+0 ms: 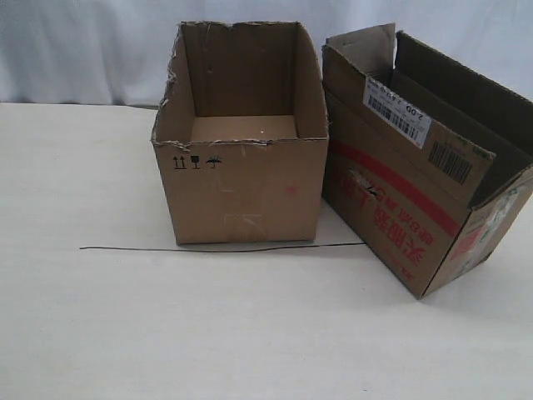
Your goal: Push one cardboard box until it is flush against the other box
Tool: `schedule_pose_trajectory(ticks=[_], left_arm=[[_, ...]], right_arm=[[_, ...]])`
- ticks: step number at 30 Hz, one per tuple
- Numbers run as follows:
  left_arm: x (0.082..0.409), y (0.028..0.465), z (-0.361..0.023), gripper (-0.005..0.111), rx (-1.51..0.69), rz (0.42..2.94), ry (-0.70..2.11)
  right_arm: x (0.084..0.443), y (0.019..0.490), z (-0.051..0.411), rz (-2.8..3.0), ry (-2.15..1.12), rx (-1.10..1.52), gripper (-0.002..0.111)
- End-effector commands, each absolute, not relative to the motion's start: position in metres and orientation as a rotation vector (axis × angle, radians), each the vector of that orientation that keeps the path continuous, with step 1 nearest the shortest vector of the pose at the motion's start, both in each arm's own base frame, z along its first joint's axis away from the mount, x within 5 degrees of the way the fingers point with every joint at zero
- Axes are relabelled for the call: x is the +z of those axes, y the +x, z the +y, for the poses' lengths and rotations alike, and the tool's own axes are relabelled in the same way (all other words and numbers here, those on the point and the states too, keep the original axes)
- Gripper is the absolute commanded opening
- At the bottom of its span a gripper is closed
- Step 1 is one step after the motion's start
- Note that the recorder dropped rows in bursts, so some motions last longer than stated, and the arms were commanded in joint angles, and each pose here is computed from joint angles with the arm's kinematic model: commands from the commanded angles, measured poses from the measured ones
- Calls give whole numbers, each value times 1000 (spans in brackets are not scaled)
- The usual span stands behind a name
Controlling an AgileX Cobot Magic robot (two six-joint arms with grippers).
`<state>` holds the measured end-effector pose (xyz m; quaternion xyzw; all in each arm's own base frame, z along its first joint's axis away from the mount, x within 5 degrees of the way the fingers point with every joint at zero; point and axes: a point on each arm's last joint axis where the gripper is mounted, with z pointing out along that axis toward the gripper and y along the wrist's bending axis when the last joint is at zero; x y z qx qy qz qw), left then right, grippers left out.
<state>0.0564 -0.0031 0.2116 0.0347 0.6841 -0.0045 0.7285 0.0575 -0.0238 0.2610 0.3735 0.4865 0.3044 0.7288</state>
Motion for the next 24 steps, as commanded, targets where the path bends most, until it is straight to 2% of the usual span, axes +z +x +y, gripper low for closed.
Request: schedule_pose_trajectory(ticks=[1,4,8,12,15,19,24], left_arm=[[212,56,-3,0,-13,1497,74],[212,56,-3,0,-12,1497,75],[212,56,-3,0,-12,1497,75],[212,56,-3,0,-12,1497,75],[212,56,-3,0,-12,1497,75],[212,56,-3,0,-12,1497,75],[212,56,-3,0,-12,1497,75]], right_arm=[[312,77,-15,1239,552,423,5],[341,106,-6,1397,317,246,5],[365,149,6,1535,176,234,5],[370,184,14,1675,35,251,5],[372,203,5,1732,-30,151,5],[387,210,-22,1729,57,16,5],[380,216,-65,2002,243,-108,5]])
